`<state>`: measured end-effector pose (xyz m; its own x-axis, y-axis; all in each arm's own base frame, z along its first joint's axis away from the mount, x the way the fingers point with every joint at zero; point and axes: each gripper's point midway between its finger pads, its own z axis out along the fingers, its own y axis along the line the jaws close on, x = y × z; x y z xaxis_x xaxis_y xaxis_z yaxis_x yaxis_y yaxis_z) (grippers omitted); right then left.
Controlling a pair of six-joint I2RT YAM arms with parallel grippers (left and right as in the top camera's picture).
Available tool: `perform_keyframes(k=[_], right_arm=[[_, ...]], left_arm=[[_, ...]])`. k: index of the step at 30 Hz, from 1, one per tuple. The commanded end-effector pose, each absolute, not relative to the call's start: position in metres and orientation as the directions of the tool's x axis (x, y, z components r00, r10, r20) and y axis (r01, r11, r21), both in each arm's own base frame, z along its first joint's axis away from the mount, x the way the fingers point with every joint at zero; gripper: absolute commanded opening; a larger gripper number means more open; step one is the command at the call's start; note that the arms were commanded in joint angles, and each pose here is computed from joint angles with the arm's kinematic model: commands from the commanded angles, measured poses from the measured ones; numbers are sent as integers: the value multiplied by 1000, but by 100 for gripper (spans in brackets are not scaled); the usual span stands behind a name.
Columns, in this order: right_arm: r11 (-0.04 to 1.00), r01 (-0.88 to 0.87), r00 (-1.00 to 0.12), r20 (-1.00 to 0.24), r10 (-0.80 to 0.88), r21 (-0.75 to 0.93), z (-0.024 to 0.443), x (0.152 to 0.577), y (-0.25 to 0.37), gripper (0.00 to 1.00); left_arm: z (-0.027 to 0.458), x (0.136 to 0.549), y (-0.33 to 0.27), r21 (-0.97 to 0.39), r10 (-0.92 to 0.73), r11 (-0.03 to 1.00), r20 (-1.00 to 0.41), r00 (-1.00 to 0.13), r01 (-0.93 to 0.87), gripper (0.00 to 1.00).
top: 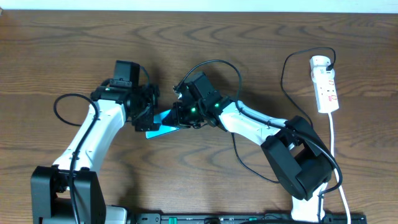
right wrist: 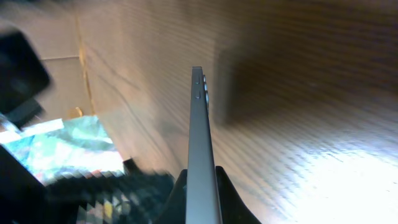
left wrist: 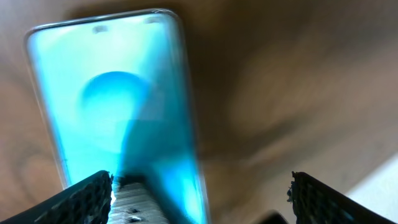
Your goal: Plug charger to phone and switch on socket
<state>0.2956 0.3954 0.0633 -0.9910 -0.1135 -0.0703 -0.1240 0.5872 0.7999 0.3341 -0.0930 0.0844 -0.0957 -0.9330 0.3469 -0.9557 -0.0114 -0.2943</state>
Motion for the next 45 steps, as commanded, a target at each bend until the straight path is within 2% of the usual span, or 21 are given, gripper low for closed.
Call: perform_keyframes(k=[1, 5, 10, 13, 15, 18, 20, 24, 29, 37, 45], right_arm=[[598, -127, -992, -102, -77, 792, 66, 314, 384, 1], [610, -82, -994, -106, 2, 788, 66, 343, 359, 1], [630, 25, -980, -104, 168, 776, 63, 392, 308, 1], [595, 125, -956, -63, 286, 794, 68, 416, 283, 1], [523, 221, -917, -7, 399, 823, 77, 438, 266, 2], [420, 289, -878, 64, 474, 860, 93, 454, 261, 1], [306, 299, -863, 118, 492, 904, 116, 465, 266, 1], [120, 284, -872, 204, 445, 951, 163, 468, 289, 2], [6, 230, -920, 215, 328, 973, 204, 448, 326, 1], [-68, 174, -959, 185, 213, 982, 235, 414, 369, 2], [-68, 184, -960, 194, 204, 981, 235, 411, 372, 2]], left_arm=[[102, 349, -98, -450, -863, 139, 381, -331, -882, 91], [128, 368, -102, -617, -769, 186, 393, -504, -764, 91], [151, 371, -108, -726, -662, 189, 404, -632, -662, 91], [159, 373, -113, -773, -621, 208, 369, -691, -600, 91], [170, 378, -118, -830, -582, 233, 298, -757, -506, 91], [180, 382, -122, -876, -542, 248, 229, -809, -415, 91], [189, 386, -124, -908, -514, 263, 155, -844, -327, 91], [202, 396, -125, -937, -498, 281, 42, -866, -208, 91], [221, 411, -134, -956, -506, 275, -51, -861, -105, 91], [219, 423, -136, -946, -572, 297, -69, -817, -128, 91], [231, 435, -131, -957, -618, 273, -92, -781, -103, 91]])
